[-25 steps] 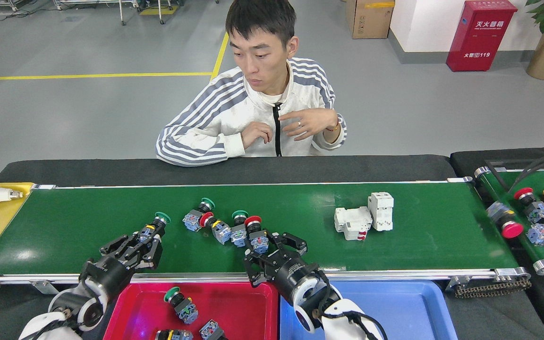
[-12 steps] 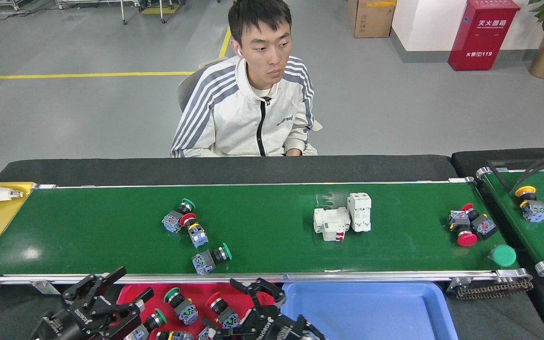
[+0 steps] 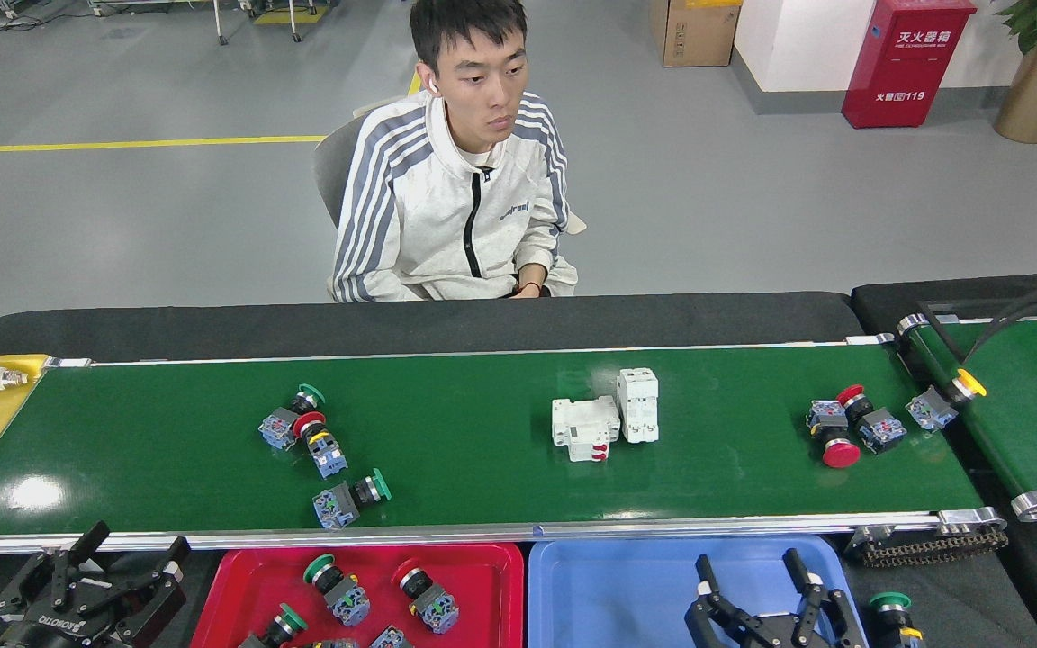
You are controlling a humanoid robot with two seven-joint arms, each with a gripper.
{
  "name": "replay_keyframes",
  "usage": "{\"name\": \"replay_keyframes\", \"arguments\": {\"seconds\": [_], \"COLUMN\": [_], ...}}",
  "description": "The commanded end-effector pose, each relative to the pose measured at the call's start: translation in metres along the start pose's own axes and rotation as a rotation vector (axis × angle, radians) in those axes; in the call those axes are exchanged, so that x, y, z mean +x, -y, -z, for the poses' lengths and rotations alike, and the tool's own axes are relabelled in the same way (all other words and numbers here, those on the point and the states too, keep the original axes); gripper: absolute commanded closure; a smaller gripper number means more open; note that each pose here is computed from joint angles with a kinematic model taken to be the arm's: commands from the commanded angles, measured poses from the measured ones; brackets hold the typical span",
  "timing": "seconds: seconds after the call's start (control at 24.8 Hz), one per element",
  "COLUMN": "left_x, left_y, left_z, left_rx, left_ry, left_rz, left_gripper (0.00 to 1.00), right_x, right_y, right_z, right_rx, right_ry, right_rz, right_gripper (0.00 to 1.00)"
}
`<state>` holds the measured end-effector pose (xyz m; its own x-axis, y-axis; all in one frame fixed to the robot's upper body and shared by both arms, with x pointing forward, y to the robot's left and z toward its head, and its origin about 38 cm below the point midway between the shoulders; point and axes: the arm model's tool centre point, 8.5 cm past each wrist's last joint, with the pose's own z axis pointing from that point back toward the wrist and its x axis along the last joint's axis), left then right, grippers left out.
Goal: Pick switch part from conveyor to tray
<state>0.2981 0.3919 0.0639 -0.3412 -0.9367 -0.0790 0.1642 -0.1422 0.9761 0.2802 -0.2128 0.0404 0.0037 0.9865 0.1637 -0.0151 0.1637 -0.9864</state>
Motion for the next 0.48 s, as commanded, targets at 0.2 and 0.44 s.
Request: {"name": "replay_keyframes", "arguments": {"seconds": [0.2, 0.44], "left_x": [0.025, 0.024], "left_y": [-0.026, -0.012], "left_z": [0.034, 0.061], "left_rx": [0.032, -0.03], "left_ry": [0.208, 0.222], "left_rz": [0.103, 0.108], "left_gripper": [0.0, 0.0], "right_x": [0.065, 0.135], "right_y": [0.018, 0.015], "right_z": [0.087, 0.152], "right_rx": [0.05, 0.14], "right_ry": [0.106, 0.236], "right_rz": [-0.057, -0.096], "right_gripper": [0.01, 0.01]}}
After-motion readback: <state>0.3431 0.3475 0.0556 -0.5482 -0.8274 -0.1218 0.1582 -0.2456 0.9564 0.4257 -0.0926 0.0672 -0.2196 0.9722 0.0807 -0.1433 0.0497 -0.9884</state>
